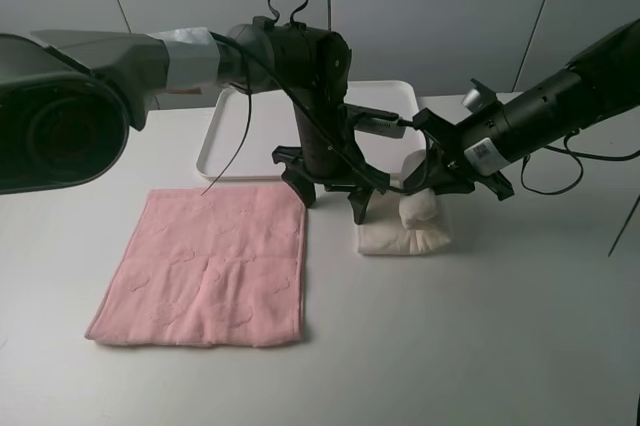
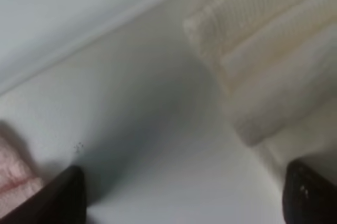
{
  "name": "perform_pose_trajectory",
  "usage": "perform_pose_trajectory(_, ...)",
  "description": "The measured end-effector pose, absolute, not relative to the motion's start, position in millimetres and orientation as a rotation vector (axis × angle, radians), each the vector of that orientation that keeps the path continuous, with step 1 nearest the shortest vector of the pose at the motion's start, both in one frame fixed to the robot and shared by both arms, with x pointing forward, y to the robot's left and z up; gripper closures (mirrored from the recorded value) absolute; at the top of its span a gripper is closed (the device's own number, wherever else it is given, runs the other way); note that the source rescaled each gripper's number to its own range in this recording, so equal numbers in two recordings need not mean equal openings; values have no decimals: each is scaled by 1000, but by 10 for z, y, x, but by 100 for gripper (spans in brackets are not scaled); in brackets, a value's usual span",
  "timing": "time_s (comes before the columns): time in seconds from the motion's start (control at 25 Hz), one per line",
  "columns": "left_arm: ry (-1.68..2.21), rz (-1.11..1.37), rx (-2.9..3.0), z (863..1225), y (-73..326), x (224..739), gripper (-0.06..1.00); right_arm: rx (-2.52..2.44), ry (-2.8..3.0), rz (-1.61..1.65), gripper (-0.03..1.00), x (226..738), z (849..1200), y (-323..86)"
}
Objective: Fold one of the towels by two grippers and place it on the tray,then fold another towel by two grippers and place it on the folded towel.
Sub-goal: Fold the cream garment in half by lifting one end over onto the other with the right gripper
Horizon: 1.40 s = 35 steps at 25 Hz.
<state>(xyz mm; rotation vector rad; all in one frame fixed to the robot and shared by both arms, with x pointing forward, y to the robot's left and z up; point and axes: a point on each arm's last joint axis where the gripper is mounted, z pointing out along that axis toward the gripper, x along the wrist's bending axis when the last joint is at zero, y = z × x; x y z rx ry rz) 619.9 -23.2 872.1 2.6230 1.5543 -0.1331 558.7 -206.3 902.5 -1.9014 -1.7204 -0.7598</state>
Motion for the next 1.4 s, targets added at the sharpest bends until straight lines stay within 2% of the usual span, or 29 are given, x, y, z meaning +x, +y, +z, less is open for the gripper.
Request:
perform_pose_trajectory(0.24,1568,-263,2547,8798,-140,6315,-3,-1909,-1723,-763,91,5593,9022,-2067)
perform_pose_trajectory(0.56,1470,-118,2422,9344,-133,6622,-3,-1914,-1731,-758,91,5594,9017,-2072)
perform_pose_trajectory(0.76,1469,-74,2359,9516,-24,6764,-3,-1943,-1718,-748,90,5601,9009,-2083)
perform_pose_trajectory(1.04,1472,-67,2362,9520,50,6810,-3,-1973,-1604,-841,61,5655,9055,-2009)
perform_pose_trajectory(1.28,1480,-67,2353,9521,114,6852,-3,-1885,-1627,-885,57,5623,9092,-1846)
perform_pose_trajectory(1.4,1516,-70,2324,9522,247,6935,-3,-1885,-1629,-890,45,5628,9092,-1863)
